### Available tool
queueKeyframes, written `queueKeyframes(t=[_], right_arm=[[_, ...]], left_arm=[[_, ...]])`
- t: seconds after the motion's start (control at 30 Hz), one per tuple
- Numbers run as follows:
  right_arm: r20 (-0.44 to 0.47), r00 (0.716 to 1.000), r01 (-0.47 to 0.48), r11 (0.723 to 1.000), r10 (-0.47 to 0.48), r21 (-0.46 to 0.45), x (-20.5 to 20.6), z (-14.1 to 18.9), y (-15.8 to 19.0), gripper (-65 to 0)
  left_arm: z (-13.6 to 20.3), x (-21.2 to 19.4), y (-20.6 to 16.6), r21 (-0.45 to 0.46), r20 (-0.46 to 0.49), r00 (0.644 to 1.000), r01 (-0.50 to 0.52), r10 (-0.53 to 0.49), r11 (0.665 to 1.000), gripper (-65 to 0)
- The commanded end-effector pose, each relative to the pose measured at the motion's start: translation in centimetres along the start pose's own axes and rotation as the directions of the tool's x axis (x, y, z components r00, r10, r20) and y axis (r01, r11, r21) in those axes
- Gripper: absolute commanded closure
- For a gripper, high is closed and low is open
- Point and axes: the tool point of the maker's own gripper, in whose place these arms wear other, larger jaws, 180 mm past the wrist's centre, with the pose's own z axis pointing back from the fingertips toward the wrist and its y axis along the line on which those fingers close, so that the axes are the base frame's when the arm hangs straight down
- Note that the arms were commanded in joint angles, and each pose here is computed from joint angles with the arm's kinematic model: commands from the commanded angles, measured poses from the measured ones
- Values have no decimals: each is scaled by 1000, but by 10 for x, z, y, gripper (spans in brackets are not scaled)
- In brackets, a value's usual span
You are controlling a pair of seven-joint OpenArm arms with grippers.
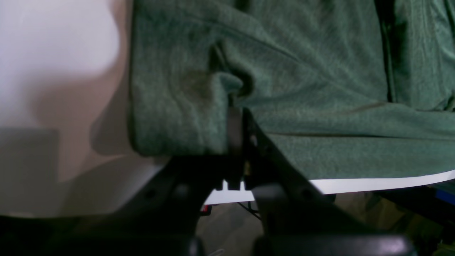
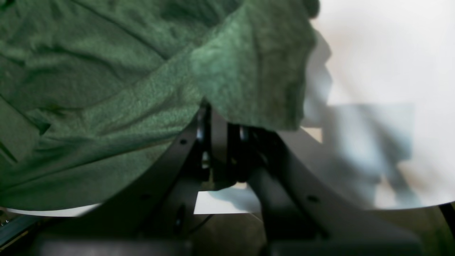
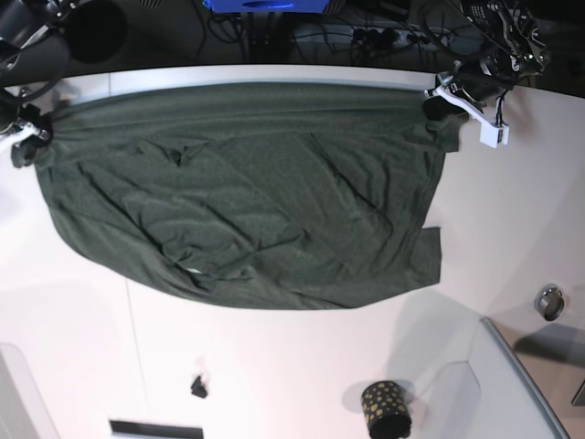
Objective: Layout the t-shirt on the table in an organized manner, then fold the t-shirt properly
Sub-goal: 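Pull the held shirt edge toward the arm bases to flatten it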
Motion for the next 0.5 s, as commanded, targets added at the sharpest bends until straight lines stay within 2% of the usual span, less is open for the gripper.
queueKeyframes(t=[0.0, 0.33, 0.4, 0.47], right_arm=[[52, 999, -2, 1000, 3, -24, 17, 9, -9, -6], [39, 999, 23, 1000, -23, -10, 6, 3, -2, -11], [46, 998, 53, 999, -52, -11, -1, 4, -3, -56], [68, 994, 85, 996, -84, -20, -2, 8, -8, -144]], left_arm=[[5, 9, 3, 4, 29, 999, 16, -16, 1000, 0], [5, 8, 3, 4, 29, 999, 15, -15, 1000, 0], [5, 5, 3, 4, 22, 1000, 18, -18, 1000, 0], [8, 3, 2, 7, 19, 999, 26, -26, 1000, 0]])
